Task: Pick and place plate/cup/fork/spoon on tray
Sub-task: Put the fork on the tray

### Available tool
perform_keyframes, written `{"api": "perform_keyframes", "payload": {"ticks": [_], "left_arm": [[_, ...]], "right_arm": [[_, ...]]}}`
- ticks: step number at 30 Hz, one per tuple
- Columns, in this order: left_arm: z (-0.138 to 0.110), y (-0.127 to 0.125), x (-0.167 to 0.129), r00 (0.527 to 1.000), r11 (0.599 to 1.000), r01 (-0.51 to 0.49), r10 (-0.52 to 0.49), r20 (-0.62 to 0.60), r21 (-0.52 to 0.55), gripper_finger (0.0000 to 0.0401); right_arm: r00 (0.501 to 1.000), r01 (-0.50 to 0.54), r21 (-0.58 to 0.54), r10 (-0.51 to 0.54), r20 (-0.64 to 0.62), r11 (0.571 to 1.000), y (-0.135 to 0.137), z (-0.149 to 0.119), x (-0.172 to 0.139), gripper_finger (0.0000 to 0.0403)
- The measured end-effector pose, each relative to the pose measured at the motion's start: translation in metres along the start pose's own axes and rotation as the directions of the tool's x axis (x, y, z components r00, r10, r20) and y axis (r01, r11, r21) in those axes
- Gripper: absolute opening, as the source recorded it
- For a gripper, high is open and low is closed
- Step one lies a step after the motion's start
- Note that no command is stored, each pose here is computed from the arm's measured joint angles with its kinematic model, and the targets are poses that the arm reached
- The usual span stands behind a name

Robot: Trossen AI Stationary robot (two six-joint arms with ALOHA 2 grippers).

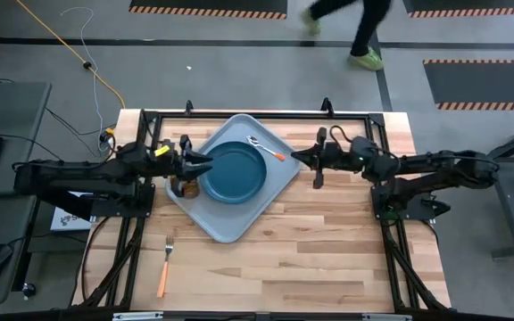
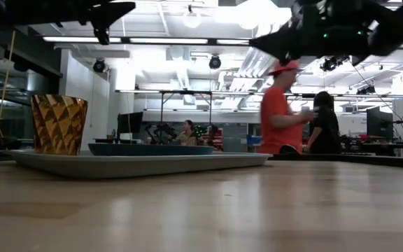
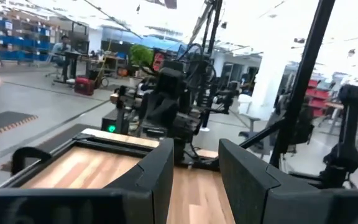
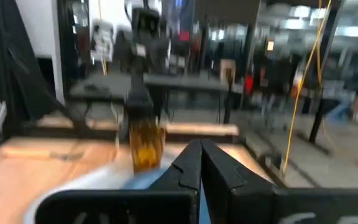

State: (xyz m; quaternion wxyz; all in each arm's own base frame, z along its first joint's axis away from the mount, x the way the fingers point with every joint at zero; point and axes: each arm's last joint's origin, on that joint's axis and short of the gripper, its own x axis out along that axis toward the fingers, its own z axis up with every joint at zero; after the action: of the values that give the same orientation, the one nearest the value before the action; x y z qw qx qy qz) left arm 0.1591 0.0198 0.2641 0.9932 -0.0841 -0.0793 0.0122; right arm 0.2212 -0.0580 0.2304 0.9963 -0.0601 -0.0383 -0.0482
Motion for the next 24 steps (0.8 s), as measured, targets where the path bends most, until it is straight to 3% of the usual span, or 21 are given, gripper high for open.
{"api": "perform_keyframes", "payload": {"ticks": [3, 9, 12, 24], "left_arm": [[0.001, 0.000, -0.007, 1.000, 0.999, -0.023, 0.023, -0.015, 0.024, 0.0117], [-0.003, 0.001, -0.007, 0.997, 0.997, -0.043, 0.047, -0.060, 0.057, 0.0117], [-0.004, 0.002, -0.005, 0.997, 0.997, -0.049, 0.053, -0.062, 0.065, 0.0117], [-0.004, 0.003, -0.003, 0.995, 0.995, -0.082, 0.085, -0.047, 0.054, 0.0117]], "right_arm": [[0.998, -0.012, -0.011, 0.013, 0.063, 1.000, 0.005, 0.003, -0.002, 0.0000], [0.997, -0.040, -0.007, 0.041, 0.064, 0.999, 0.011, 0.003, -0.001, 0.0000], [0.996, -0.044, 0.069, 0.038, 0.080, 0.997, 0.010, 0.008, 0.001, 0.0000], [0.992, 0.043, 0.088, -0.054, 0.118, 0.995, 0.006, 0.024, 0.008, 0.0000]]}}
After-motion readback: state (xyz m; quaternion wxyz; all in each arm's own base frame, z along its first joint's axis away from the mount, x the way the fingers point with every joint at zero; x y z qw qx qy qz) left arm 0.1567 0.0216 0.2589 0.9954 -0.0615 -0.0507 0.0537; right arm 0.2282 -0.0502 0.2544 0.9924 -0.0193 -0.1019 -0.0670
